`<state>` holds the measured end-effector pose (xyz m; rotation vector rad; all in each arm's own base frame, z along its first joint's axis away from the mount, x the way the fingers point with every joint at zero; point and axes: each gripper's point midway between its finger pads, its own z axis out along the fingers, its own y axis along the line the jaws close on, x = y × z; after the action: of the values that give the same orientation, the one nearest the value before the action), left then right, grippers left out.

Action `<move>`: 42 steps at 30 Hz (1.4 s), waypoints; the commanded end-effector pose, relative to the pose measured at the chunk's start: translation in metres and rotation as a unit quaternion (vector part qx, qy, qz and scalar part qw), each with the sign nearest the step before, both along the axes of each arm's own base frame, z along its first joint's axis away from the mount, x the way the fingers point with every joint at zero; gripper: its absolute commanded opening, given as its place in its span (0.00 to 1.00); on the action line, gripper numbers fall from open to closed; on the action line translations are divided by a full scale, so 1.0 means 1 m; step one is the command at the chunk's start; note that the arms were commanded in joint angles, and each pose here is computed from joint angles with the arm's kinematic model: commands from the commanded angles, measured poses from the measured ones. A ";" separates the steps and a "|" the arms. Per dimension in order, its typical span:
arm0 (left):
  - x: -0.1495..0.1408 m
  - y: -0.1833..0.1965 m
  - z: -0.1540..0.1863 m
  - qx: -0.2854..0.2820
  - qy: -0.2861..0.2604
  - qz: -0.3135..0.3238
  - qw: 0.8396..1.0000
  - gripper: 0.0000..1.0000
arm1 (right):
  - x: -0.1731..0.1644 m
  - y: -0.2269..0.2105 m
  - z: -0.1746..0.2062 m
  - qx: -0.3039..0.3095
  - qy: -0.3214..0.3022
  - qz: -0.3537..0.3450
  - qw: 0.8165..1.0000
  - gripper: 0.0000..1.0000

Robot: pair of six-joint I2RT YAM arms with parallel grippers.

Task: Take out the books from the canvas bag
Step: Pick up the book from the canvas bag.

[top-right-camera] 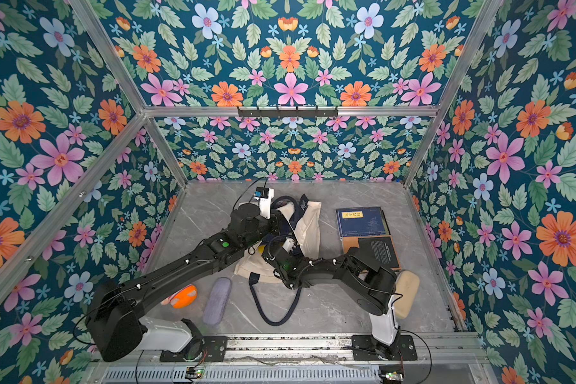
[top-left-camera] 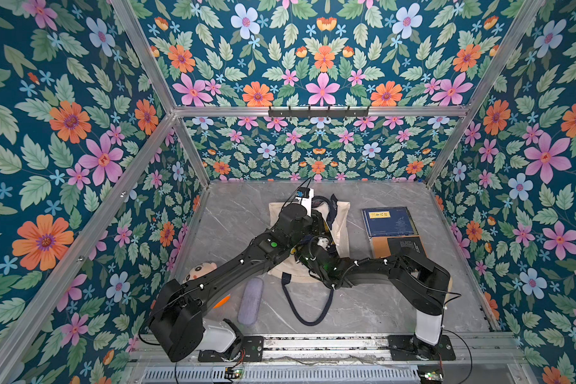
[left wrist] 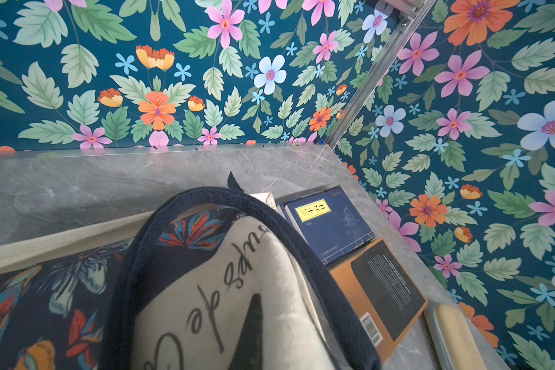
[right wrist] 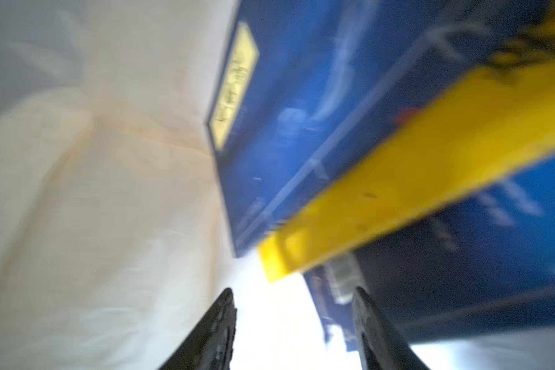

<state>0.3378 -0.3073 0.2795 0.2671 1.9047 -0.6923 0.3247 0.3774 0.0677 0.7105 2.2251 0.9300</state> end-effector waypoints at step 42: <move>0.000 -0.010 0.015 -0.009 -0.027 -0.007 1.000 0.00 | 0.060 -0.018 0.053 0.000 -0.170 -0.009 0.985 0.01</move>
<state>0.3381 -0.3095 0.2715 0.2860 1.9210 -0.6447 0.3850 0.3568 0.0936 0.5224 2.0024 0.8977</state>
